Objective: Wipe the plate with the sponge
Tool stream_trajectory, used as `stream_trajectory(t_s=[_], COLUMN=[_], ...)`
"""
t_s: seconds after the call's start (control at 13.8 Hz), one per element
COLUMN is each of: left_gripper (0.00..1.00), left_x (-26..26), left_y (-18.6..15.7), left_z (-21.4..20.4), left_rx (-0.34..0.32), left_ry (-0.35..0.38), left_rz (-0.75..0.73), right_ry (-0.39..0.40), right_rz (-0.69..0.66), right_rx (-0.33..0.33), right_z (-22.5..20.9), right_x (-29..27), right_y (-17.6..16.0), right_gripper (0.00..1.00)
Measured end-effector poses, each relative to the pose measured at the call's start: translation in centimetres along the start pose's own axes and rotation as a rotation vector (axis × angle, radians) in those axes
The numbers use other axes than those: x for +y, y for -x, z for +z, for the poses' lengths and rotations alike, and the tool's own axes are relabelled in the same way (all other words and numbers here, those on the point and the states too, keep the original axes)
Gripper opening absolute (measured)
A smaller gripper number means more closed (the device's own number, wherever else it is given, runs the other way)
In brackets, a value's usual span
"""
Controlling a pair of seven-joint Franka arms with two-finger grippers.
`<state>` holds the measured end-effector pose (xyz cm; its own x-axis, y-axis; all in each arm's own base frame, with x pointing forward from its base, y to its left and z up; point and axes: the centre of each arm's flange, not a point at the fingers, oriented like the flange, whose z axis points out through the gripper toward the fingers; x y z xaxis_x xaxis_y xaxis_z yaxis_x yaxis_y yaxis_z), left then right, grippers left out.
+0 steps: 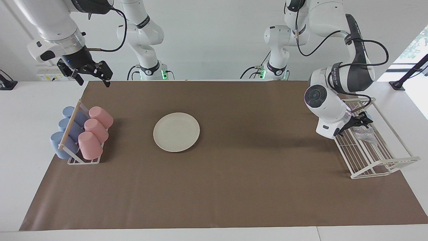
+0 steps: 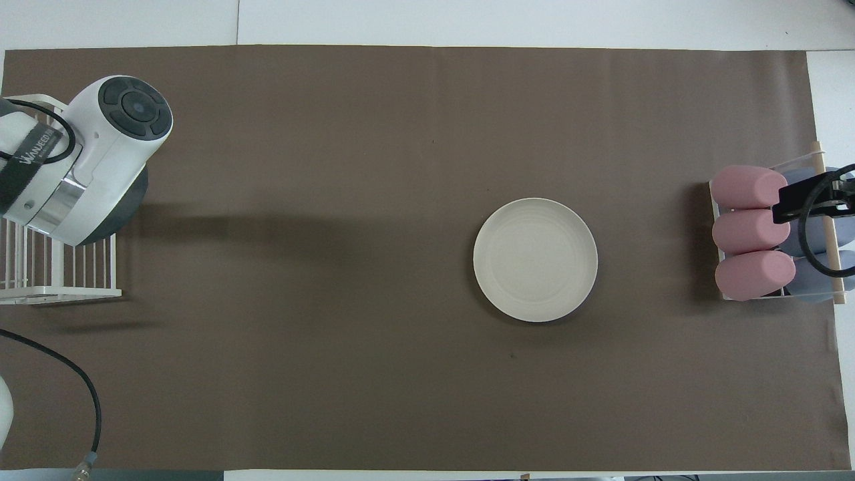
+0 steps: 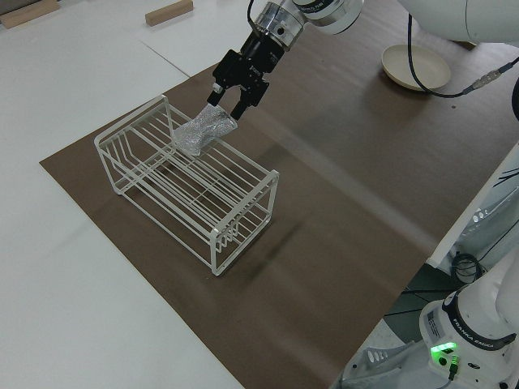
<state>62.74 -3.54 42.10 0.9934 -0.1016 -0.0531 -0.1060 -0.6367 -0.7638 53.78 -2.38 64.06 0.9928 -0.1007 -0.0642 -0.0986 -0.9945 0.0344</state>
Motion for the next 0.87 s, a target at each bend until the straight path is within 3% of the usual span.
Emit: stream_trajectory(t_s=[0.29,0.36,0.87], left_gripper=[0.96,0.88,0.07], left_x=[0.3,0.3,0.2], left_y=[-0.1,-0.1,-0.1], left_z=[0.7,0.7,1.0], left_rx=[-0.01,-0.01,-0.016], left_ry=[-0.003,-0.004,-0.006], left_rz=[0.006,0.006,-0.003], right_ry=[-0.001,-0.001,-0.082], right_rz=[0.157,0.217,0.662], right_rx=[0.025,0.027,0.021], right_z=[-0.3,-0.4,-0.8], right_x=[-3.6,-4.9,-8.8], right_y=[0.1,0.3,0.7], right_gripper=[1.0,1.0,1.0])
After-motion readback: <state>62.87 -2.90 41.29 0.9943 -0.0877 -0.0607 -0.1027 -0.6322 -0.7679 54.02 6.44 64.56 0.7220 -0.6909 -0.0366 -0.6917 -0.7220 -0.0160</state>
